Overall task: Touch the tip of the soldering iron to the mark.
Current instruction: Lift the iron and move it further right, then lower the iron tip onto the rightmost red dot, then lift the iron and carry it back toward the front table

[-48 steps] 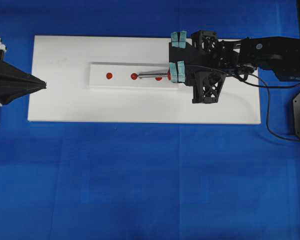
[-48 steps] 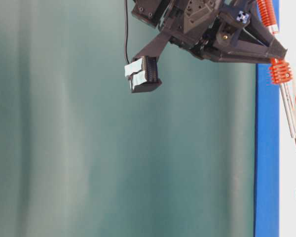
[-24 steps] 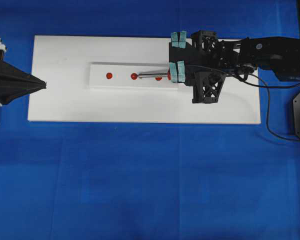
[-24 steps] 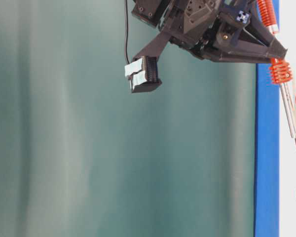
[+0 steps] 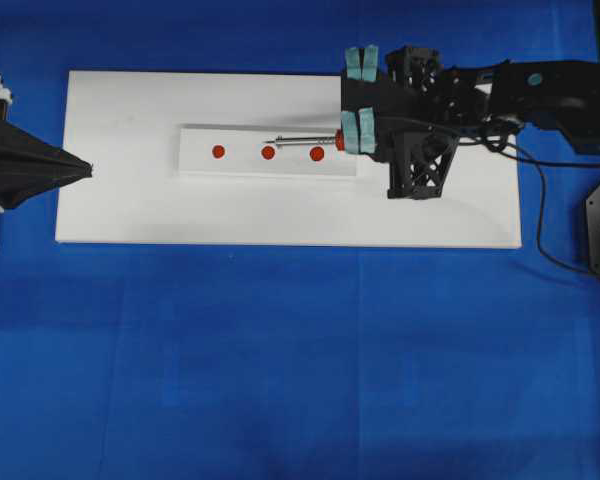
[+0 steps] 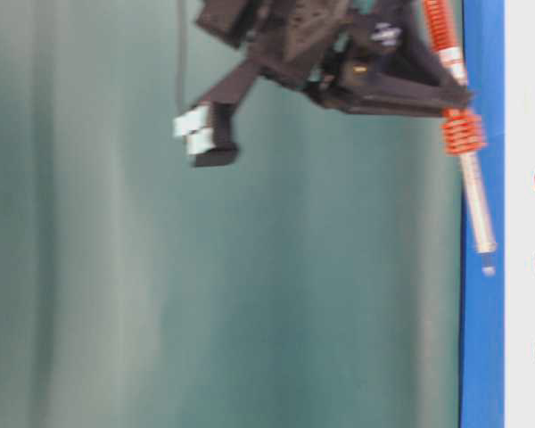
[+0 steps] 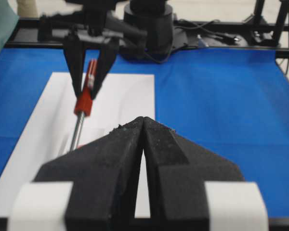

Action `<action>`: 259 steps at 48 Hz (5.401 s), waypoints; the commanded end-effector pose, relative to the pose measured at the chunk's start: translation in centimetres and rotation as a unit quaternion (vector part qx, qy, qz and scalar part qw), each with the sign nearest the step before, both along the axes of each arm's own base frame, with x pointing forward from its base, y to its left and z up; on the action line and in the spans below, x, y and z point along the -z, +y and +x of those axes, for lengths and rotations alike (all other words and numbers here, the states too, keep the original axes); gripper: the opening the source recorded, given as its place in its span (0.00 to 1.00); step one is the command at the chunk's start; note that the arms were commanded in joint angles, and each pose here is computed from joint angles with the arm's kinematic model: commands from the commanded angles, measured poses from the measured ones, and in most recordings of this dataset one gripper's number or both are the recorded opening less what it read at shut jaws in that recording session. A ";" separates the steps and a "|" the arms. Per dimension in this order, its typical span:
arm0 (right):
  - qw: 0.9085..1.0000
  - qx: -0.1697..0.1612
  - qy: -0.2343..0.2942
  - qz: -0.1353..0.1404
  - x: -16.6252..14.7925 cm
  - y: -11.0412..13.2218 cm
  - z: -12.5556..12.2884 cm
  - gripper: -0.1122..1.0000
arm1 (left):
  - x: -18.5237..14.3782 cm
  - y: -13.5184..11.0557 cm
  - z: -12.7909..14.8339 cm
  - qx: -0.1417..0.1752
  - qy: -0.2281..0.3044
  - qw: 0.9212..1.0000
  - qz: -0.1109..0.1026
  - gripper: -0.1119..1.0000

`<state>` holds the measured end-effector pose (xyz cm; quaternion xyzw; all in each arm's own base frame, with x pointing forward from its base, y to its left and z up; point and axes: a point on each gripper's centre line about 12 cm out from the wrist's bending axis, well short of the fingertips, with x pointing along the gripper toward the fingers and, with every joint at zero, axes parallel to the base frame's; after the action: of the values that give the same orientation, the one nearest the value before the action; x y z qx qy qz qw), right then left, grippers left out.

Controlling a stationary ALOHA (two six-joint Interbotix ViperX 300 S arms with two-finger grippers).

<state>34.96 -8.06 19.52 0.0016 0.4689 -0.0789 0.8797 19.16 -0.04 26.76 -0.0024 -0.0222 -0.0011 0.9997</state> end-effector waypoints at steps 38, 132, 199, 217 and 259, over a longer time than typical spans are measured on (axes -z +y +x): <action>0.998 -0.003 -0.047 -0.038 -9.3 -0.3 -0.8 0.16 | -0.5 0.0 0.1 0.001 -0.008 1.000 -0.001 0.10; 1.000 0.011 0.001 -0.022 -5.4 0.4 -7.0 0.16 | -0.5 0.0 0.1 0.001 -0.008 1.000 -0.002 0.10; 0.999 0.007 0.047 0.003 2.8 0.3 -4.5 0.16 | -0.4 0.0 0.1 0.000 -0.007 1.000 -0.002 0.10; 0.999 0.007 0.047 0.003 2.8 0.3 -4.5 0.16 | -0.4 0.0 0.1 0.001 -0.008 1.000 -0.002 0.10; 1.000 0.008 0.000 -0.011 -2.3 0.2 -4.5 0.16 | -0.5 0.0 0.1 0.001 -0.009 1.000 -0.002 0.10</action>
<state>30.11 -7.72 18.74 0.0010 0.5019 -0.0855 0.8607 19.12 -0.04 26.82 -0.0047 -0.0238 -0.0011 0.9997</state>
